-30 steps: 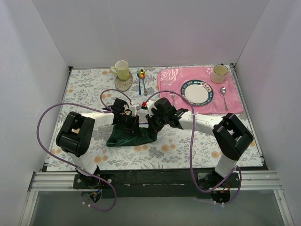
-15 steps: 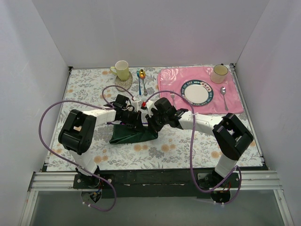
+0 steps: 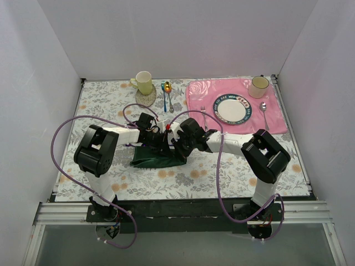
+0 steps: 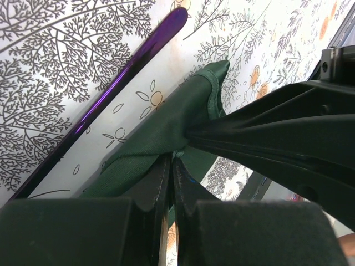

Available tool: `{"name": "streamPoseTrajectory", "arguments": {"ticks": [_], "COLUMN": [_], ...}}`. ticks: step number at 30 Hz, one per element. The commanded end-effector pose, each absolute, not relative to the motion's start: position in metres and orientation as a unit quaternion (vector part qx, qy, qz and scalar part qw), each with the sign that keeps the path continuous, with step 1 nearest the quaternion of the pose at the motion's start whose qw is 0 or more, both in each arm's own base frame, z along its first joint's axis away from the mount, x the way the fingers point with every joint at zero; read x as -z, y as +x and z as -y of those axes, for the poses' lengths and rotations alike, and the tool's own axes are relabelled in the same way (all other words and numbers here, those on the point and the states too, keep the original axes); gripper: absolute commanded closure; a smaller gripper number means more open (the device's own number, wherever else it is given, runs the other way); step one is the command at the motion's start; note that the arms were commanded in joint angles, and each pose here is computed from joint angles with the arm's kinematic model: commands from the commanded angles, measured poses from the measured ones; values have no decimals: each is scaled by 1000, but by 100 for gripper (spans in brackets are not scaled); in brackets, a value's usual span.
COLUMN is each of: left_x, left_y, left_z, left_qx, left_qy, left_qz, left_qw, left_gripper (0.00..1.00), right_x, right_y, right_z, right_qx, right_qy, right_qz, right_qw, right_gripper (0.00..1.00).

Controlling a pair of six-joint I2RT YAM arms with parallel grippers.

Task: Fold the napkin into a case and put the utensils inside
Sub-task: Stuff the top corner of the smaller-rectangle-folded napkin at the center of the board.

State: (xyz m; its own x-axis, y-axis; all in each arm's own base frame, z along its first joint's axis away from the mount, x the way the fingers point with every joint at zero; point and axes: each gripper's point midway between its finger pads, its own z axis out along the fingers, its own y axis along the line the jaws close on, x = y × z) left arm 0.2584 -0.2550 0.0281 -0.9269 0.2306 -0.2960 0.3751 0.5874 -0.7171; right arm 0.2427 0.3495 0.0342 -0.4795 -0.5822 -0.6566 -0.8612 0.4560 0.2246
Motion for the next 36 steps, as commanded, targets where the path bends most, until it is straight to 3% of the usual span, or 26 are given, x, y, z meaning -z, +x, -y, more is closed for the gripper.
{"name": "streamPoseTrajectory", "arguments": {"ticks": [1, 3, 4, 7, 8, 12, 24, 32, 36], "left_x": [-39, -45, -48, -62, -64, -71, -53, -50, -40], "left_y": [269, 268, 268, 267, 271, 263, 242, 246, 252], "left_z": [264, 263, 261, 247, 238, 211, 191, 199, 195], "left_qx": [435, 439, 441, 444, 439, 413, 396, 404, 373], "left_qy": [166, 169, 172, 171, 182, 220, 244, 254, 240], "left_qz": [-879, -876, -874, -872, -870, -873, -878, -872, -889], "left_qw": [98, 103, 106, 117, 130, 141, 114, 108, 116], "left_gripper": [100, 99, 90, 78, 70, 59, 56, 69, 59], "right_x": [-23, -20, -18, -15, -14, -14, -17, -22, -22], "right_y": [249, 253, 252, 252, 252, 253, 252, 251, 252], "right_z": [-347, -348, -346, -343, -342, -341, -345, -349, -348], "right_qx": [-259, -254, -251, -245, -245, -242, -249, -257, -257], "right_qy": [-450, -448, -450, -450, -451, -451, -456, -461, -461], "right_qz": [-814, -814, -814, -816, -816, -816, -812, -805, -805], "right_qw": [261, 269, 267, 266, 266, 268, 267, 270, 272], "right_gripper": [99, 99, 99, 99, 99, 99, 99, 99, 99]}}
